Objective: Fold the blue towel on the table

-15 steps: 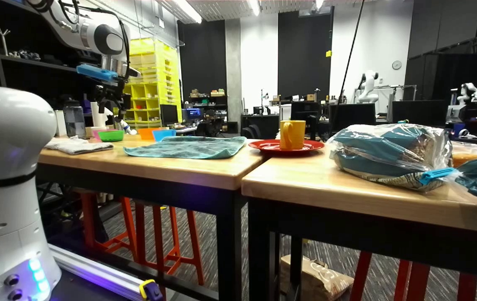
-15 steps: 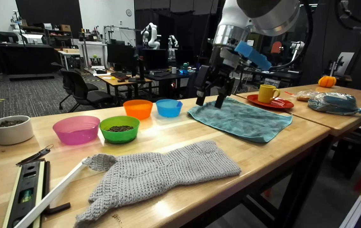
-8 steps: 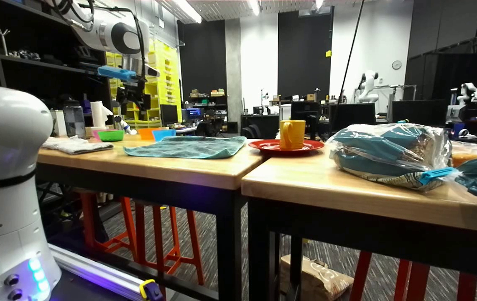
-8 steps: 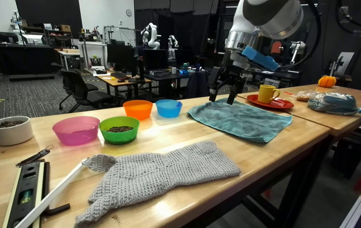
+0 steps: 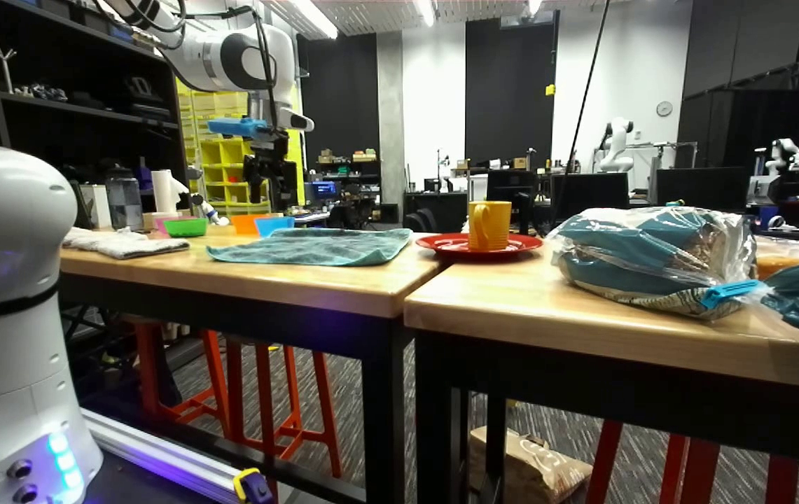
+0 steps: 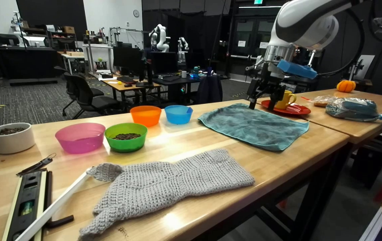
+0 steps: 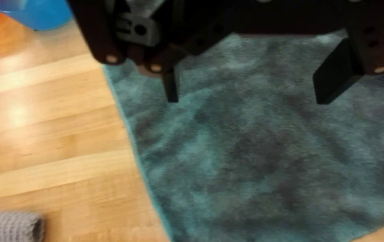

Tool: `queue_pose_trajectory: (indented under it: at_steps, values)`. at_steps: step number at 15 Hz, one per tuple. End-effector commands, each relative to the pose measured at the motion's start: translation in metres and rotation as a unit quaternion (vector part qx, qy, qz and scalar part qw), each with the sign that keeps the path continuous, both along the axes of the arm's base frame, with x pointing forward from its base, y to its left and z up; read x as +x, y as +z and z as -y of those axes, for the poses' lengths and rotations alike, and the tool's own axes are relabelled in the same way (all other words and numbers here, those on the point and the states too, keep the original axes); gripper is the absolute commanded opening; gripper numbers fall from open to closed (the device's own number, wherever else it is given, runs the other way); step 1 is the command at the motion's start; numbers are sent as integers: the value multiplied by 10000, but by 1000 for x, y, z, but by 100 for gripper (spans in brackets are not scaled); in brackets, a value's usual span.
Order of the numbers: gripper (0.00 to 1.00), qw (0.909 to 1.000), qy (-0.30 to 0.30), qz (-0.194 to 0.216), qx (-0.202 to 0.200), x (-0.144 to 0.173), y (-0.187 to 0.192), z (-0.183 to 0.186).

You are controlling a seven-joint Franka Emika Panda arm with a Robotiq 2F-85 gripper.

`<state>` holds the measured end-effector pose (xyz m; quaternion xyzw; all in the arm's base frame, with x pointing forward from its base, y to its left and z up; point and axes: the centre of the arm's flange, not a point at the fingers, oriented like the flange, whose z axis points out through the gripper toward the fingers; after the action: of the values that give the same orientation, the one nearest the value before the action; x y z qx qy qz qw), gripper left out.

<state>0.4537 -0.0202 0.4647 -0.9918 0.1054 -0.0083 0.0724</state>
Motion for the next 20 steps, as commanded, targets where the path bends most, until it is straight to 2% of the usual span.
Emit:
queue_pose_trajectory:
  at_steps: [1,5,10,17,19,20]
  values:
    - [100,9986,-506,-73,-134,-32,-3,50]
    - [100,9936,-1095,-195,-181,-55,-11,102]
    - [100,9845,-1725,-247,-211,-81,-15,146]
    - [100,9615,-2656,-215,-664,-102,-10,180]
    - [100,9597,-2752,-204,-533,-105,-10,180]
    - [100,9639,-2594,-280,-535,-94,-13,184]
